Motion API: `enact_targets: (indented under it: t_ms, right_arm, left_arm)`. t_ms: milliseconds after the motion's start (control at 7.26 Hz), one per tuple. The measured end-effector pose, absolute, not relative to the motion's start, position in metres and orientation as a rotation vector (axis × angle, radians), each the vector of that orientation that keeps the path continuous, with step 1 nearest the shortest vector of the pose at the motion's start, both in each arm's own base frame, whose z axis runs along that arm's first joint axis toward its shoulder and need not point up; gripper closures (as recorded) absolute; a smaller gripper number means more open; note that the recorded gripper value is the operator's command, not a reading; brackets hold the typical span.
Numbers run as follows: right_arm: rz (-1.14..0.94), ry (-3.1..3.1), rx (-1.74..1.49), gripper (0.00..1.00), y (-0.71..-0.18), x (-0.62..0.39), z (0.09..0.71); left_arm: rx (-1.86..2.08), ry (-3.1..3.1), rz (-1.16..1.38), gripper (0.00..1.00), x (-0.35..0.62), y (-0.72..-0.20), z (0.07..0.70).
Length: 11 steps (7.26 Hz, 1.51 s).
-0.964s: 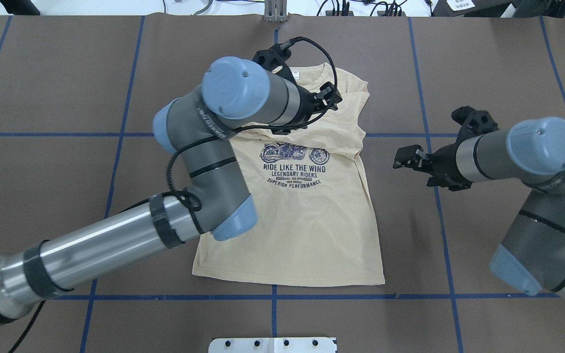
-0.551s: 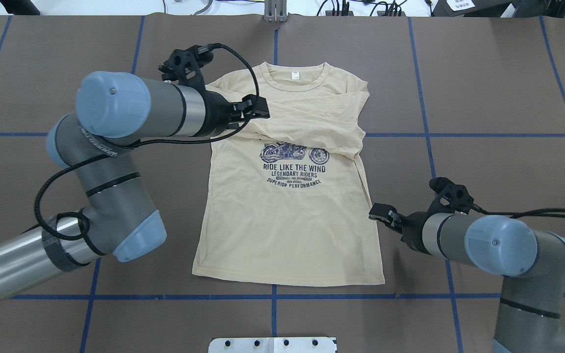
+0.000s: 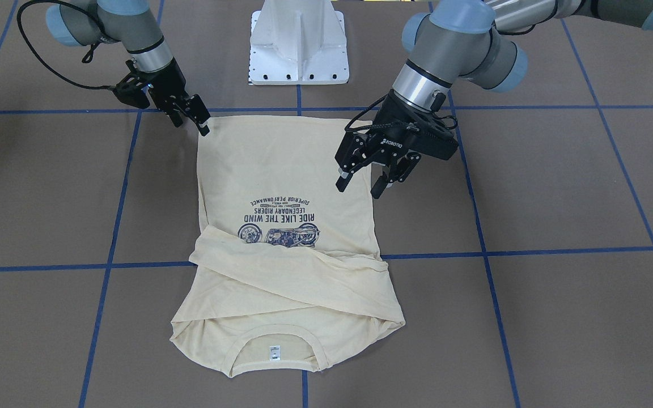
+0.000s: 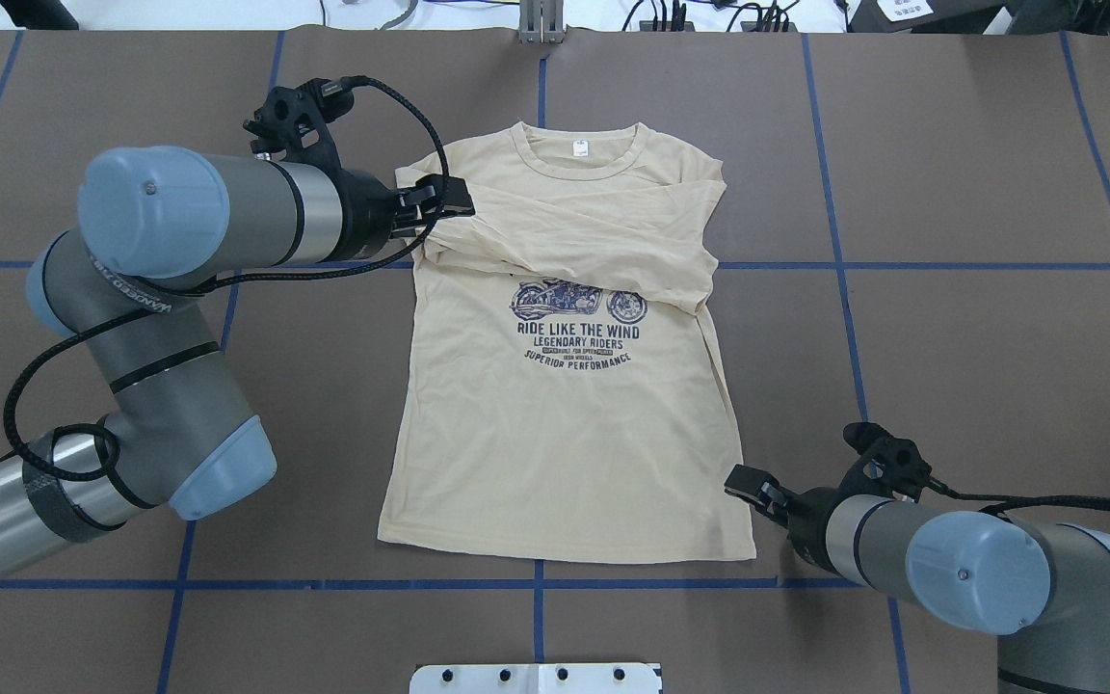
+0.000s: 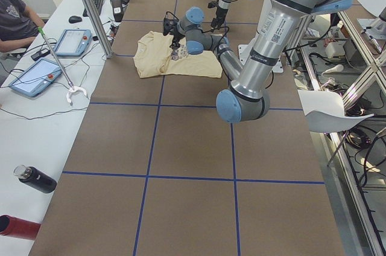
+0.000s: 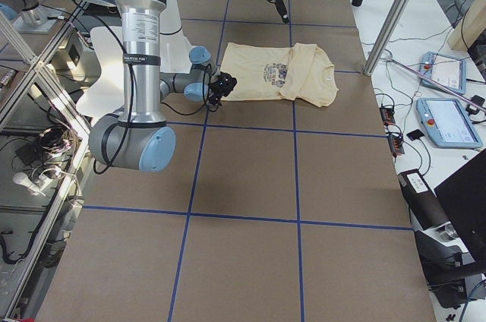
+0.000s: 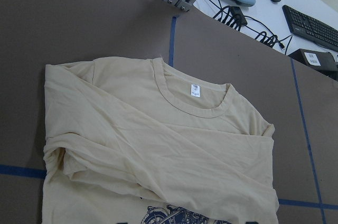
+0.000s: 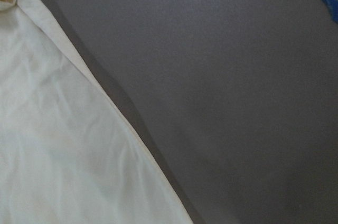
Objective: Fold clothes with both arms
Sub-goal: 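Release the sleeve with the left gripper while the right gripper moves to the hem, then lower the left gripper to the hem corner nearest the robot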
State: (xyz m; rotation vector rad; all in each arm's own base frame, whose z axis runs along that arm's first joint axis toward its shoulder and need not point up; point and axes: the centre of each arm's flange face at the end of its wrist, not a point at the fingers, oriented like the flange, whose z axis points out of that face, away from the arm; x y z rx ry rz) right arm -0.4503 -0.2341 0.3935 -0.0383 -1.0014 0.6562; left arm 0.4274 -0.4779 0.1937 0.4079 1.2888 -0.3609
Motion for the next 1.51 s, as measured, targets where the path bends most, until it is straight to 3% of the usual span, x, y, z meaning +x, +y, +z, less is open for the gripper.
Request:
enact_targets:
  t_ms: [688, 1514]
  right_arm:
    - [0.620, -0.934, -0.091, 0.38, -0.196, -0.465, 0.384]
    - [0.616, -0.934, -0.092, 0.43, -0.193, -0.469, 0.383]
  left_arm:
    - [0.412, 1.282, -0.371, 0.21, 0.423, -0.477, 0.199]
    - [0.408, 1.259, -0.381, 0.21, 0.420, -0.476, 0.214]
